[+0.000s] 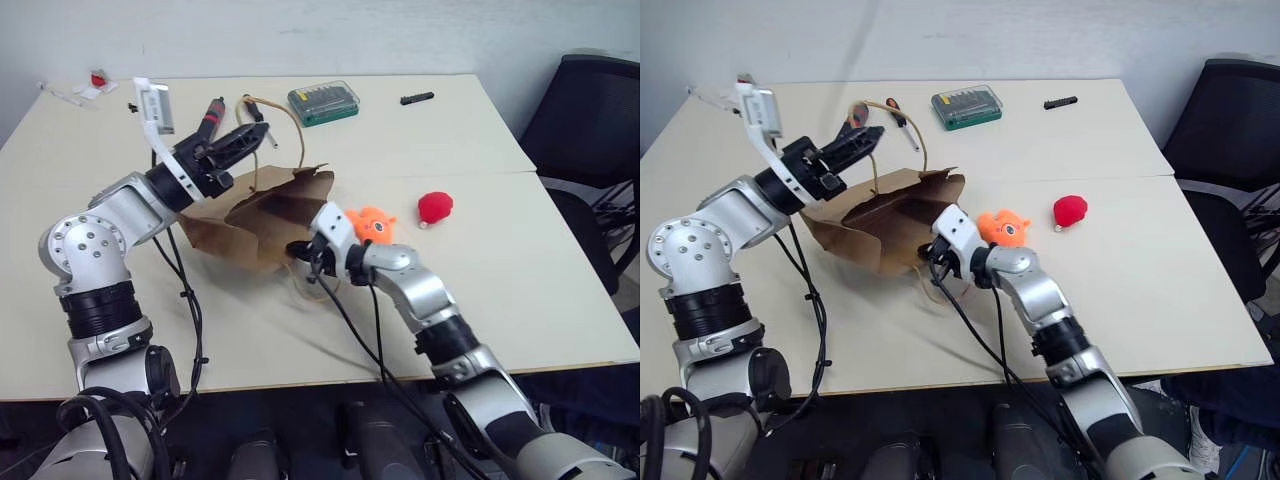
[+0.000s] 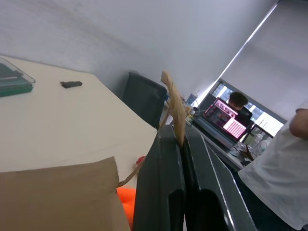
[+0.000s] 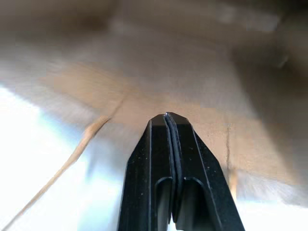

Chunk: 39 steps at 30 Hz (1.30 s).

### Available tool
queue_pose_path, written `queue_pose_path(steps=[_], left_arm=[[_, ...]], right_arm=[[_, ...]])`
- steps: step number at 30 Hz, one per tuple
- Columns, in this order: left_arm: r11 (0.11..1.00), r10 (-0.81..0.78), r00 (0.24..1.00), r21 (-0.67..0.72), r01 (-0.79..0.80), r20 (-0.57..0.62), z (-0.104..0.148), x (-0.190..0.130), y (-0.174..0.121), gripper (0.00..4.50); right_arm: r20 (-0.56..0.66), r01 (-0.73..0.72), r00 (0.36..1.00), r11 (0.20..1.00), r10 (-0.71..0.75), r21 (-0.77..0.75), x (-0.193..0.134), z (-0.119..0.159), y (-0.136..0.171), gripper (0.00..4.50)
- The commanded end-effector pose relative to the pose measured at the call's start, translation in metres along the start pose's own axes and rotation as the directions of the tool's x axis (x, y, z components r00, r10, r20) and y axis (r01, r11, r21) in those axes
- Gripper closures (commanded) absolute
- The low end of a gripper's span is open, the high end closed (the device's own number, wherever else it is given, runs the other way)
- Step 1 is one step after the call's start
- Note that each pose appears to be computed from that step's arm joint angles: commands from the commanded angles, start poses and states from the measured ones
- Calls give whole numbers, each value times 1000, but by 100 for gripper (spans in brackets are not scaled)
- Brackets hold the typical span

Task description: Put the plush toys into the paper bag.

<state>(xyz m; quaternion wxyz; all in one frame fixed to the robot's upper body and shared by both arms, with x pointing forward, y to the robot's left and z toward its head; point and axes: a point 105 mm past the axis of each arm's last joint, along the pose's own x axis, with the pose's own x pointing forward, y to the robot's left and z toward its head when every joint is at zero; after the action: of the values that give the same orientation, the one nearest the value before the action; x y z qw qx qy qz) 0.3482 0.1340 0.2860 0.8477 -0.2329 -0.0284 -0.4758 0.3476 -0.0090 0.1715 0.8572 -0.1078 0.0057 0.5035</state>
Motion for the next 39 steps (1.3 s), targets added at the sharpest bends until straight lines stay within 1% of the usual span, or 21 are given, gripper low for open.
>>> queue_pose_path(steps=[1, 5, 8, 10, 13, 14, 16, 18, 20, 22, 24, 26, 28, 30, 33, 36, 39], left_arm=[[999, -34, 999, 28, 34, 0, 3, -2, -7, 450], [999, -37, 999, 18, 38, -13, -1, -1, -6, 450], [999, -37, 999, 13, 37, -25, -5, 0, -5, 450], [999, -36, 999, 10, 36, -30, -7, 0, -5, 450], [999, -37, 999, 11, 37, -39, -11, 0, -5, 450], [999, -37, 998, 11, 37, -40, -11, 0, -5, 450], [999, -33, 999, 11, 34, -37, -11, 0, -4, 450], [999, -31, 999, 10, 31, -32, -11, 0, -4, 450], [999, -31, 999, 10, 31, -31, -10, 0, -4, 450], [999, -30, 999, 13, 30, -27, -9, 0, -5, 450], [999, -28, 999, 16, 28, -25, -9, 0, -5, 450], [999, -27, 999, 17, 28, -24, -9, 1, -5, 450], [999, -27, 999, 19, 27, -24, -9, 0, -5, 450], [999, -25, 999, 20, 26, -23, -8, 0, -5, 450], [1000, -23, 1000, 20, 23, -22, -8, 0, -5, 450], [1000, -22, 999, 20, 22, -24, -8, -1, -5, 450], [1000, -21, 999, 22, 22, -26, -8, -1, -5, 450]], right_arm=[[59, 33, 998, 999, -35, 31, -38, 25, 5, 449], [50, 176, 982, 976, -183, 125, -94, 29, -2, 449], [-5, 324, 945, 932, -328, 162, -134, 23, -17, 392], [-41, 405, 914, 896, -404, 180, -149, 18, -28, 327], [-77, 466, 884, 861, -461, 202, -156, 9, -40, 241], [-85, 475, 880, 856, -467, 205, -156, 6, -42, 211], [-107, 488, 873, 843, -476, 228, -145, -6, -50, 150], [-118, 493, 870, 837, -479, 240, -135, -15, -55, 75], [-118, 493, 870, 836, -480, 242, -131, -18, -58, 2], [-143, 497, 868, 833, -476, 242, -113, -30, -65, 2], [-161, 505, 863, 818, -479, 276, -97, -41, -72, 2], [-161, 519, 855, 804, -493, 292, -89, -46, -78, 2], [-145, 514, 857, 793, -495, 327, -82, -47, -80, 40], [-134, 506, 860, 789, -492, 349, -79, -48, -80, 94], [-119, 512, 856, 791, -503, 335, -80, -47, -82, 200], [-103, 515, 853, 791, -512, 331, -86, -44, -82, 298], [-79, 495, 865, 816, -496, 300, -99, -36, -78, 387]])
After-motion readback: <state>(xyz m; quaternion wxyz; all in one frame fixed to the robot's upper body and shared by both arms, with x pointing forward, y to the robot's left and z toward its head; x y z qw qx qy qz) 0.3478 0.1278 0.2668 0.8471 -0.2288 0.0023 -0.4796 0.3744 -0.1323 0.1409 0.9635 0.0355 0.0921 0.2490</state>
